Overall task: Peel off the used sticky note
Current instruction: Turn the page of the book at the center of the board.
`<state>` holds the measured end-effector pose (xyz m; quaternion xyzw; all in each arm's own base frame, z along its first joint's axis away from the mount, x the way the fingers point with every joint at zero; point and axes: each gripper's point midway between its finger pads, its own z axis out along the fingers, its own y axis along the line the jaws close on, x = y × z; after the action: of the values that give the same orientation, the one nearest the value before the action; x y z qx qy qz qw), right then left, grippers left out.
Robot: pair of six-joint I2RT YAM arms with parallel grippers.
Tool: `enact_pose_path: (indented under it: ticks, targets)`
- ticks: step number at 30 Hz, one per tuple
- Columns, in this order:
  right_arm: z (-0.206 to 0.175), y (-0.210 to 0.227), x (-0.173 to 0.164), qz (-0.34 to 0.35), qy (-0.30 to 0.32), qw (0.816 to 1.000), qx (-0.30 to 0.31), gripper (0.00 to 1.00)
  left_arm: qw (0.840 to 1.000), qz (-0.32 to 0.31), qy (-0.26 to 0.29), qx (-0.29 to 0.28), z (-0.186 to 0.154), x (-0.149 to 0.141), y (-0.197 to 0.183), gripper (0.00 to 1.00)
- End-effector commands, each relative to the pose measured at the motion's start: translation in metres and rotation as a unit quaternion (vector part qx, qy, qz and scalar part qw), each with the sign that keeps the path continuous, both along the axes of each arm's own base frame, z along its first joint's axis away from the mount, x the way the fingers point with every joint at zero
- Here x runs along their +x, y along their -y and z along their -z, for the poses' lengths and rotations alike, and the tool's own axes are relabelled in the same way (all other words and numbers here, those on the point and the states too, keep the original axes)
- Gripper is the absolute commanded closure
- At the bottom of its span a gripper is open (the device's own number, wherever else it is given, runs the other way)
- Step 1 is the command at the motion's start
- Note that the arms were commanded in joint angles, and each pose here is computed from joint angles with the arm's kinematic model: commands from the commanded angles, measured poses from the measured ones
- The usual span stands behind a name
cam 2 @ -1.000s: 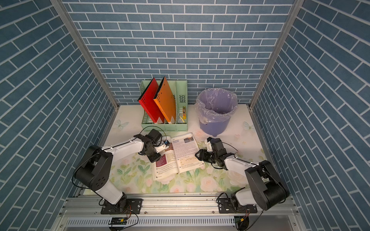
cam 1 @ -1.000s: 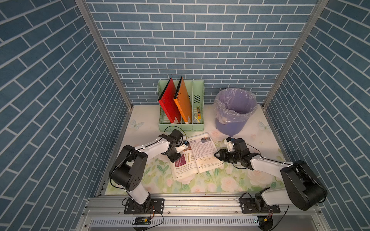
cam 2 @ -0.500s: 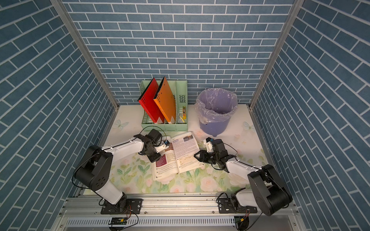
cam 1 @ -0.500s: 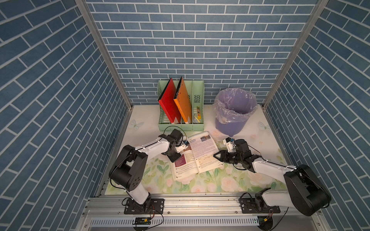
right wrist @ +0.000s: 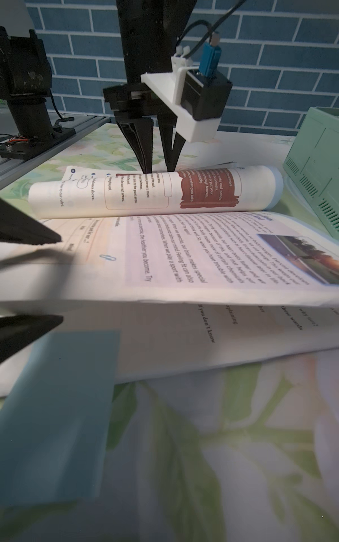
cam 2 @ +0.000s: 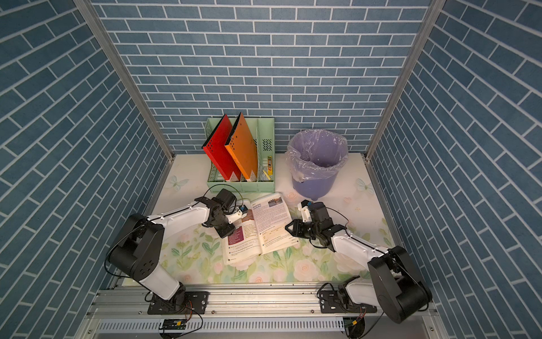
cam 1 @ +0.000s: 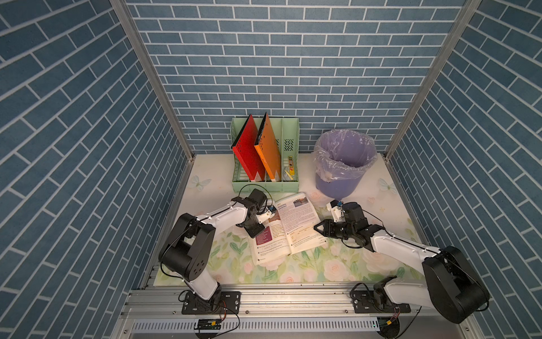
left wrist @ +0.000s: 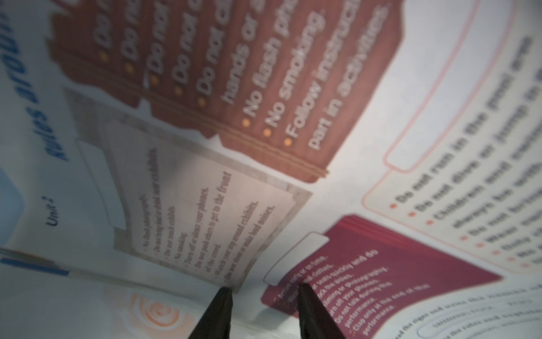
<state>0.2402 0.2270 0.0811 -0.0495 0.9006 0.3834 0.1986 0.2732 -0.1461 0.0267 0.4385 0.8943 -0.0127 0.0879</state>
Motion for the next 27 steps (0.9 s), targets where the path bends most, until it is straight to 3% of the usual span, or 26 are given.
enact_pose_path:
  ticks: [1, 5, 9, 22, 27]
  targets:
    - [-0.02, -0.006, 0.002, -0.011, 0.033, 0.999, 0.01, 0.7, 1.0, -0.005, 0.006, -0.006, -0.005, 0.001, -0.002, 0.58]
    - [-0.032, -0.021, 0.001, -0.025, 0.04, 0.998, 0.044, 0.89, 1.0, -0.016, 0.011, -0.023, -0.016, 0.009, -0.003, 0.58]
    - [-0.039, -0.042, -0.004, -0.047, 0.04, 0.996, 0.058, 0.98, 0.998, -0.039, 0.021, -0.052, -0.039, 0.019, -0.011, 0.58]
    - [-0.077, -0.133, -0.041, -0.14, 0.094, 0.985, 0.03, 1.0, 0.988, -0.116, 0.075, -0.077, -0.098, 0.037, -0.083, 0.57]
    - [-0.052, -0.192, -0.081, -0.218, 0.09, 0.972, -0.01, 0.98, 0.983, -0.127, 0.097, -0.093, -0.131, 0.043, -0.093, 0.56]
